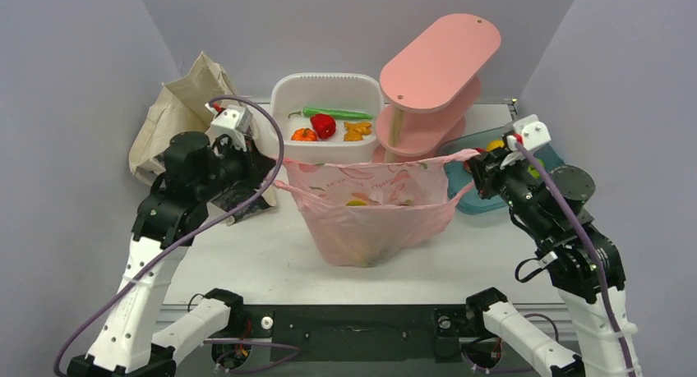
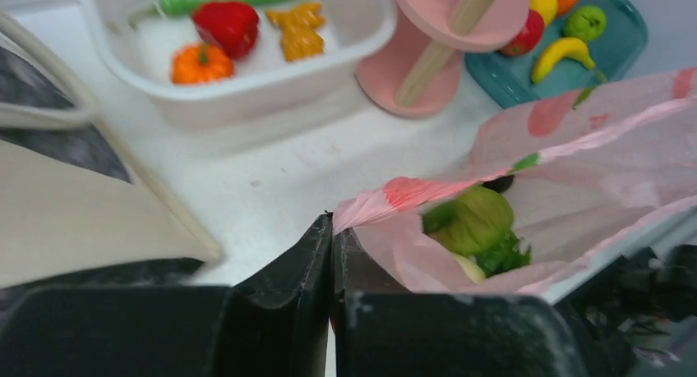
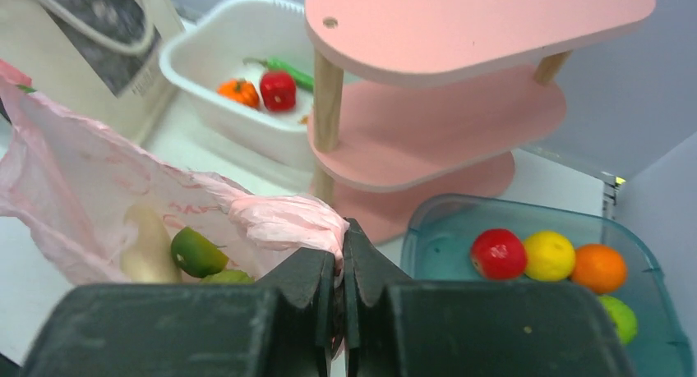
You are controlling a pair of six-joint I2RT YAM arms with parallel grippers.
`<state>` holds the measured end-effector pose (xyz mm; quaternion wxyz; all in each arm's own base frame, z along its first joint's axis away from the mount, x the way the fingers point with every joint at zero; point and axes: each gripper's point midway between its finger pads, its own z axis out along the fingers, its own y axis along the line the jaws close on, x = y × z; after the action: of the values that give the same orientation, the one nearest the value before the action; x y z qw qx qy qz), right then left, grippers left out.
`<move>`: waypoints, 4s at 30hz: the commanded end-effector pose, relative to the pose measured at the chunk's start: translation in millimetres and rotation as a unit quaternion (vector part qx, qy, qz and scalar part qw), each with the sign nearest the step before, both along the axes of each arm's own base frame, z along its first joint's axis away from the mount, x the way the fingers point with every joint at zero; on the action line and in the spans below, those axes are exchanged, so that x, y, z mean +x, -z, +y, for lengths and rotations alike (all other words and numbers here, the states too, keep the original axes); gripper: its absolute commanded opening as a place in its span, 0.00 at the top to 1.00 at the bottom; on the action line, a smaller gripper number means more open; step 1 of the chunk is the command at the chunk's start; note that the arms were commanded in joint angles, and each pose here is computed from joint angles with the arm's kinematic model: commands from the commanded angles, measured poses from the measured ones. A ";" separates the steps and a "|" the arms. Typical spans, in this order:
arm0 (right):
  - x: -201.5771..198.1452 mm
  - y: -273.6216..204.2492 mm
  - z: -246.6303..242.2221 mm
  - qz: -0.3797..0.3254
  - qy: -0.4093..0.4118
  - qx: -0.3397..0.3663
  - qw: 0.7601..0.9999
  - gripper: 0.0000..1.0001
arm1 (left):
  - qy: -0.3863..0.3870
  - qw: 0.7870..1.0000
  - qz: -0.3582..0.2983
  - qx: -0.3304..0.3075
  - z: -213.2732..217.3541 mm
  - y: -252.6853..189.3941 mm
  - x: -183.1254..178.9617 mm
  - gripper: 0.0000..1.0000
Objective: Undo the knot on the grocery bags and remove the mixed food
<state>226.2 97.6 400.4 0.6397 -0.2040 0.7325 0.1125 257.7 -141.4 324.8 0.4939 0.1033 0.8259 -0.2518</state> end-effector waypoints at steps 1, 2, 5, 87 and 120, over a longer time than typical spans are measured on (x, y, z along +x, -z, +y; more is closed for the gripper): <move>-6.7 -37.6 -16.5 -0.034 0.063 0.105 0.992 1.00 | -0.049 0.988 -0.086 0.122 48.9 -26.1 6.0 1.00; -8.3 -28.7 -22.6 -0.031 0.078 0.102 0.991 1.00 | -0.055 0.985 -0.087 0.139 55.5 -22.1 6.5 1.00; -5.8 -1.9 -46.5 -0.019 0.147 0.095 0.984 1.00 | -0.053 0.976 -0.090 0.192 74.3 -4.8 13.9 1.00; -83.7 279.5 89.8 0.180 -0.440 -0.334 0.814 0.35 | 0.519 0.797 -0.148 0.271 -41.7 190.3 -118.6 0.44; -69.2 157.7 89.2 0.090 -0.323 -0.183 0.924 0.37 | 0.629 0.619 -0.158 0.443 -103.6 280.2 -77.6 0.40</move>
<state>144.1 191.2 223.5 0.4236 -0.5751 0.6728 0.1929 165.6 -247.0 65.8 0.2414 0.8273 0.4922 -0.1227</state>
